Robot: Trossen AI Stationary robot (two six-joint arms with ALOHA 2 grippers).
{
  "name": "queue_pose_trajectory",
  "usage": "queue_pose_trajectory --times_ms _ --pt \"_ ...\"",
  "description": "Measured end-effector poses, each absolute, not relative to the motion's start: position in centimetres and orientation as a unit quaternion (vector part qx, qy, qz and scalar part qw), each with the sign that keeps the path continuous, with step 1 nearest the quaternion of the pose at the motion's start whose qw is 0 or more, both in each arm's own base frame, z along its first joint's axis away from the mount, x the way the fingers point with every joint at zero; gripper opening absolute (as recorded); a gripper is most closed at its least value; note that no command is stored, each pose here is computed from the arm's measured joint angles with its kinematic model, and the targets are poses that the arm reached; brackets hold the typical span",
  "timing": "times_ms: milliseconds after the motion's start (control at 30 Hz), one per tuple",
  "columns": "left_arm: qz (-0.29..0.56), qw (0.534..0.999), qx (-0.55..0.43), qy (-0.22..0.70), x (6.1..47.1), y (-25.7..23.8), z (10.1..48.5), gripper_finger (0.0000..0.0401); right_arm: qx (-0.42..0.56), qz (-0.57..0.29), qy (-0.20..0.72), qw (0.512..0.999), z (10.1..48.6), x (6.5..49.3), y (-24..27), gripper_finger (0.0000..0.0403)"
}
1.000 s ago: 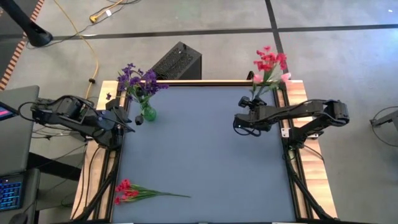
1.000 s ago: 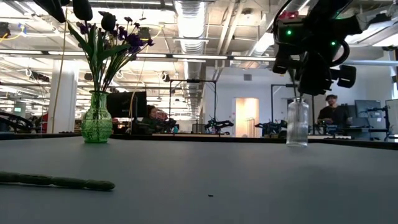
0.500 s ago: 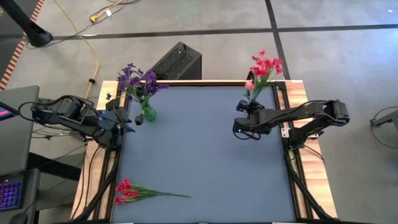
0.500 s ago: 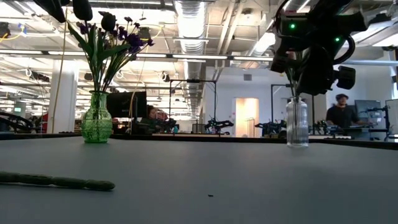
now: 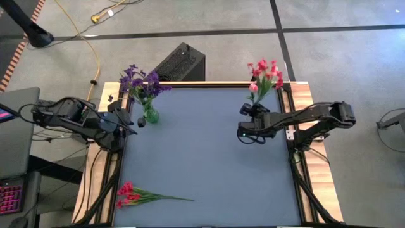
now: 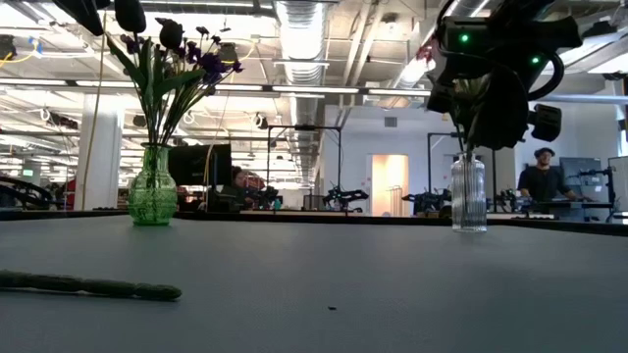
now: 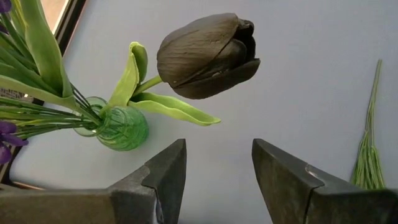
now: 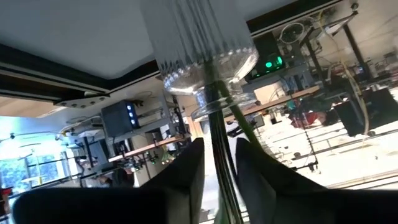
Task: Sort flowers into vase by color
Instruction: Put the right red flowers into the transparent vase, then put the red flowers into the transparent vase
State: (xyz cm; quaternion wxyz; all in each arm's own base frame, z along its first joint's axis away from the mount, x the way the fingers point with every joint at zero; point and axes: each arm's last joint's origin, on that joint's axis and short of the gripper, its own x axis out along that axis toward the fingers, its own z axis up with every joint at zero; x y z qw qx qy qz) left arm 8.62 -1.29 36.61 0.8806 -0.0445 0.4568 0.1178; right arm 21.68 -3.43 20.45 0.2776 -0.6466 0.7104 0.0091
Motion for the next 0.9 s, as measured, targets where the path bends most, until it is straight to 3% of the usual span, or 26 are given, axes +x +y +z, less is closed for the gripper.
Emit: queue_pose_trajectory --times_ms 467,733,900 --pt "0.113 0.881 -0.039 0.458 8.6 -1.3 36.6 0.0171 -0.692 -0.039 0.641 0.328 20.6 21.7 1.1 0.0199" --pt "0.097 0.879 -0.057 0.464 8.6 -1.4 36.6 0.0171 -0.697 -0.081 0.584 0.408 20.6 21.2 4.3 0.0205" --pt "0.085 0.874 -0.086 0.470 8.6 -1.6 36.5 0.0171 -0.678 -0.118 0.535 0.489 20.6 20.8 6.5 0.0205"
